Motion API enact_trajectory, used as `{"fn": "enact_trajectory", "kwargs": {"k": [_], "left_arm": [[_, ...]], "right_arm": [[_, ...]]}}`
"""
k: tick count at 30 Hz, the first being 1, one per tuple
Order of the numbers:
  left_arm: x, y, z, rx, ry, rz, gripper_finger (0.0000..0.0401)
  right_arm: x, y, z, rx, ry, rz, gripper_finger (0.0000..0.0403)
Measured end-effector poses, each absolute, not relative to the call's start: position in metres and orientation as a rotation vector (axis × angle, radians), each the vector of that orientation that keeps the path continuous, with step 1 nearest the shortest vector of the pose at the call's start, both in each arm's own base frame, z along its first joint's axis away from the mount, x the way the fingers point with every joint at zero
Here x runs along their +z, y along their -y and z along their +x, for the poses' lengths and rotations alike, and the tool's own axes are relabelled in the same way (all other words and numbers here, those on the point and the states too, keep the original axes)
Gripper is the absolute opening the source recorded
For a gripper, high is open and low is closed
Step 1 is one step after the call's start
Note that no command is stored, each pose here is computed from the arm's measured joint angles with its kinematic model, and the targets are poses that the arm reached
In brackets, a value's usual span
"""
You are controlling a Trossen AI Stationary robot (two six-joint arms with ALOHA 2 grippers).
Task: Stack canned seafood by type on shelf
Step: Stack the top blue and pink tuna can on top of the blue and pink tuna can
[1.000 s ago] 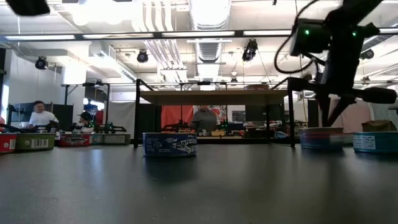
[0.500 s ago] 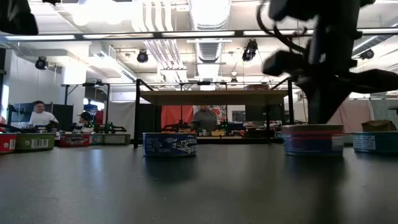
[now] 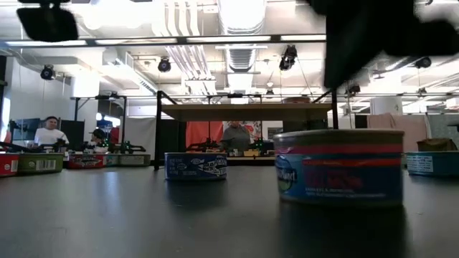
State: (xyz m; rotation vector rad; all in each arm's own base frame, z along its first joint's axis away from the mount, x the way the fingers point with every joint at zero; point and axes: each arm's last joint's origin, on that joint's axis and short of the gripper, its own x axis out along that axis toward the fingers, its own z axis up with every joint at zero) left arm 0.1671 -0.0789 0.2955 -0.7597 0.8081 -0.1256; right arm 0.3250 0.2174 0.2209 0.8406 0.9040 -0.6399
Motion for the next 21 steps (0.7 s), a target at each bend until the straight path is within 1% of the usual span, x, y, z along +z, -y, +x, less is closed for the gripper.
{"fn": "enact_trajectory", "kwargs": {"k": [2,3,6,9,12,16,19,21], "left_arm": [[0.291,0.088,0.179,-0.143,-0.744,-0.724,0.0000],[0.290,0.092,0.186,-0.140,-0.708,-0.707,0.0000],[0.286,0.100,0.208,-0.113,-0.597,-0.671,0.0000],[0.283,0.110,0.230,-0.148,-0.538,-0.607,0.0000],[0.274,0.119,0.248,-0.154,-0.568,-0.517,0.0000],[0.249,0.127,0.272,-0.099,-0.653,-0.416,0.0000],[0.226,0.130,0.290,-0.028,-0.714,-0.408,0.0000],[0.215,0.135,0.301,-0.022,-0.735,-0.427,0.0000]], "right_arm": [[0.236,-0.238,0.314,-0.585,-0.833,0.809,0.0009],[0.239,-0.247,0.307,-0.555,-0.832,0.786,0.0009],[0.240,-0.271,0.288,-0.461,-0.875,0.707,0.0009],[0.236,-0.288,0.273,-0.425,-0.891,0.689,0.0010],[0.223,-0.296,0.270,-0.458,-0.958,0.771,0.0019],[0.201,-0.300,0.276,-0.521,-1.031,0.817,0.0055],[0.183,-0.297,0.285,-0.599,-1.034,0.840,0.0086],[0.173,-0.292,0.293,-0.638,-1.040,0.845,0.0102]]}}
